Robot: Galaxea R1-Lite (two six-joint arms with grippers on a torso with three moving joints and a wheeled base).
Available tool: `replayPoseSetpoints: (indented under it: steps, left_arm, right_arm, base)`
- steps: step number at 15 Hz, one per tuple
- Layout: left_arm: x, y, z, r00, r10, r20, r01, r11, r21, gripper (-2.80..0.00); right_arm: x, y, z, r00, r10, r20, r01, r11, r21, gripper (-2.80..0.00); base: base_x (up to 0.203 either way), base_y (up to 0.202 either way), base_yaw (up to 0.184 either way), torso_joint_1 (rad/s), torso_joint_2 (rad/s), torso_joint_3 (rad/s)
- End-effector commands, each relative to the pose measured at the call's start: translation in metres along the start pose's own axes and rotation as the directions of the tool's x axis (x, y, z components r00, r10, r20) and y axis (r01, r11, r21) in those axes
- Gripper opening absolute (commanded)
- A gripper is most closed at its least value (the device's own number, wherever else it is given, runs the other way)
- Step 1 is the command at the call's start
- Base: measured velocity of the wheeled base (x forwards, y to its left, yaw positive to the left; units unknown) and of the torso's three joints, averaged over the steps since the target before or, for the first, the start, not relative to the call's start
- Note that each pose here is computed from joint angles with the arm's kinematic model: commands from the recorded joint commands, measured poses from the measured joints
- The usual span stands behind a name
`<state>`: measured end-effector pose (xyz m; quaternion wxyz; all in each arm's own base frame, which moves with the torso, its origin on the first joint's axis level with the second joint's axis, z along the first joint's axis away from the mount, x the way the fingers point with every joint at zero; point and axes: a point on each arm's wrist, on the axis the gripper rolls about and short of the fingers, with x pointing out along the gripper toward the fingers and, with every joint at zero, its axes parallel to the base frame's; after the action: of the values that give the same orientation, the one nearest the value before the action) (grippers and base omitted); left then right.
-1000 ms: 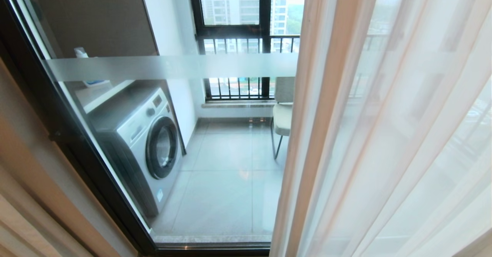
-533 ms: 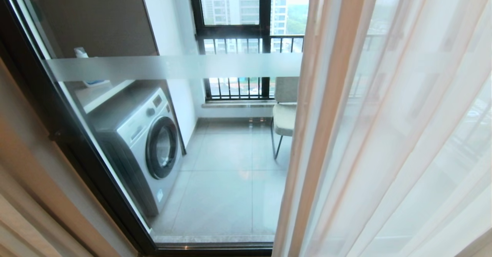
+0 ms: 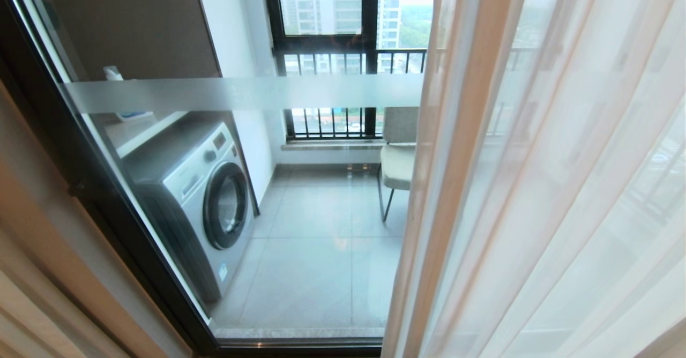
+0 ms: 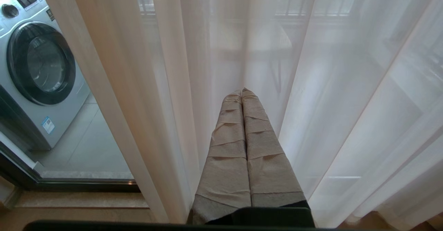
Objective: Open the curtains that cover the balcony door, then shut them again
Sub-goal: Close the inner curtains on both sides
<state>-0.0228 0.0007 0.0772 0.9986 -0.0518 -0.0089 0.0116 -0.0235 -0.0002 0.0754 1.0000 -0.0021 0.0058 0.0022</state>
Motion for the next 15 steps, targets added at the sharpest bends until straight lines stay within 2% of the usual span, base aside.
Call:
replayPoseSetpoints:
  steps: [1, 15]
  left_arm:
    - [0.0000, 0.0000, 0.0001, 1.000, 0.000, 0.002, 0.000, 1.000, -0.001, -2.80]
    - [0.0000, 0.0001, 0.0000, 1.000, 0.002, 0.000, -0.002, 1.000, -0.004, -2.80]
  right_arm:
    - [0.0001, 0.0000, 0.0001, 1.000, 0.000, -0.001, 0.000, 1.000, 0.000, -2.80]
    - [0.0001, 0.0000, 0.0002, 1.000, 0.000, -0.001, 0.000, 1.000, 0.000, -2.80]
  base:
    - [0.000, 0.000, 0.000, 0.000, 0.00, 0.000]
    - [0.000, 0.000, 0.000, 0.000, 0.00, 0.000]
